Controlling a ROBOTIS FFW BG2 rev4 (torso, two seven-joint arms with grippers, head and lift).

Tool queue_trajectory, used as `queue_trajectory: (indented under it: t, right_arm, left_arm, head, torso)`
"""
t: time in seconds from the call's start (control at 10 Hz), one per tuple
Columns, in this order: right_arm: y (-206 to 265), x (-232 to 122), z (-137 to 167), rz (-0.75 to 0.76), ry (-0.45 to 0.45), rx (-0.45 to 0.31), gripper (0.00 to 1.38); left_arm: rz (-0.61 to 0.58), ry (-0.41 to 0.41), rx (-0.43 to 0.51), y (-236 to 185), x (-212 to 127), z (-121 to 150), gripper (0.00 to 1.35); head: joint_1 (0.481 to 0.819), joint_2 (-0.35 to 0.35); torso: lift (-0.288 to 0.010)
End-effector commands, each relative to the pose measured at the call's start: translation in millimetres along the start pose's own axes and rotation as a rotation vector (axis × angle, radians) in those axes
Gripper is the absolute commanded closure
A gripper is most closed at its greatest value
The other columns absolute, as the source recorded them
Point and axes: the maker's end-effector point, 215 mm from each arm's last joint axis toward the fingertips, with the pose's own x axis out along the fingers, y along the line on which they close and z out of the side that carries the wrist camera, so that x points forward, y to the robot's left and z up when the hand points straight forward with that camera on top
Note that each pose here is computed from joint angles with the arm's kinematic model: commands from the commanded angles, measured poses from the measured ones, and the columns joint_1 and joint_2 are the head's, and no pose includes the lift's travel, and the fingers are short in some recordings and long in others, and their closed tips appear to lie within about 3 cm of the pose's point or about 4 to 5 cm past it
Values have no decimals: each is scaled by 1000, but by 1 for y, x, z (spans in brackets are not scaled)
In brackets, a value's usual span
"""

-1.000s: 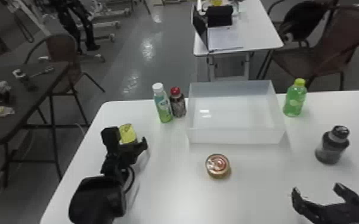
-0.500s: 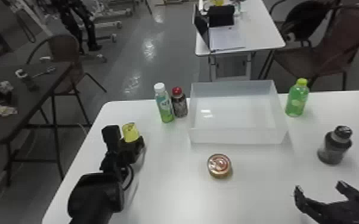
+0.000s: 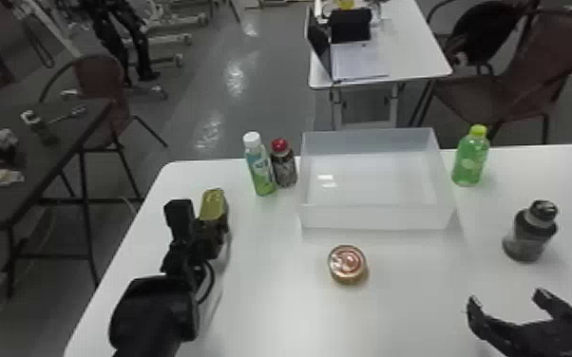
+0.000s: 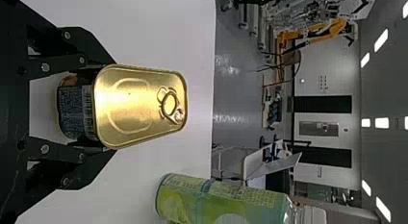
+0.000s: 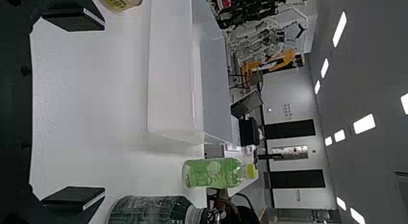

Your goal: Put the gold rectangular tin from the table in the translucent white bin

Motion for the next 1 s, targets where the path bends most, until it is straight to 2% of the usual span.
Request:
queue_trajectory:
  t: [0.0, 0.2, 0.5, 0.7, 0.9]
  right_arm:
    - [-3, -3, 0, -6, -1, -1, 87]
    - [-3, -2, 1, -4, -2, -1, 85]
    - [-4, -1, 0, -4, -1, 0, 87]
    - [-4, 0, 0, -4, -2, 3, 87]
    - [-6, 1, 2, -4, -5, 1, 87]
  left_arm:
    - [-17, -71, 10, -14, -4, 17, 820]
    - [-2, -156, 19, -28, -18, 49, 822]
    - [-57, -274, -14, -69, -46, 90, 822]
    - [-134, -304, -51, -116, -64, 106, 822]
    - [-274, -308, -73, -178, -73, 112, 822]
  head:
    - [695, 224]
    - [695, 208]
    - [695, 176]
    - [695, 147]
    - [695, 88]
  torso:
    - [-56]
    - [-56]
    - [-56]
    - [-56]
    - [-56]
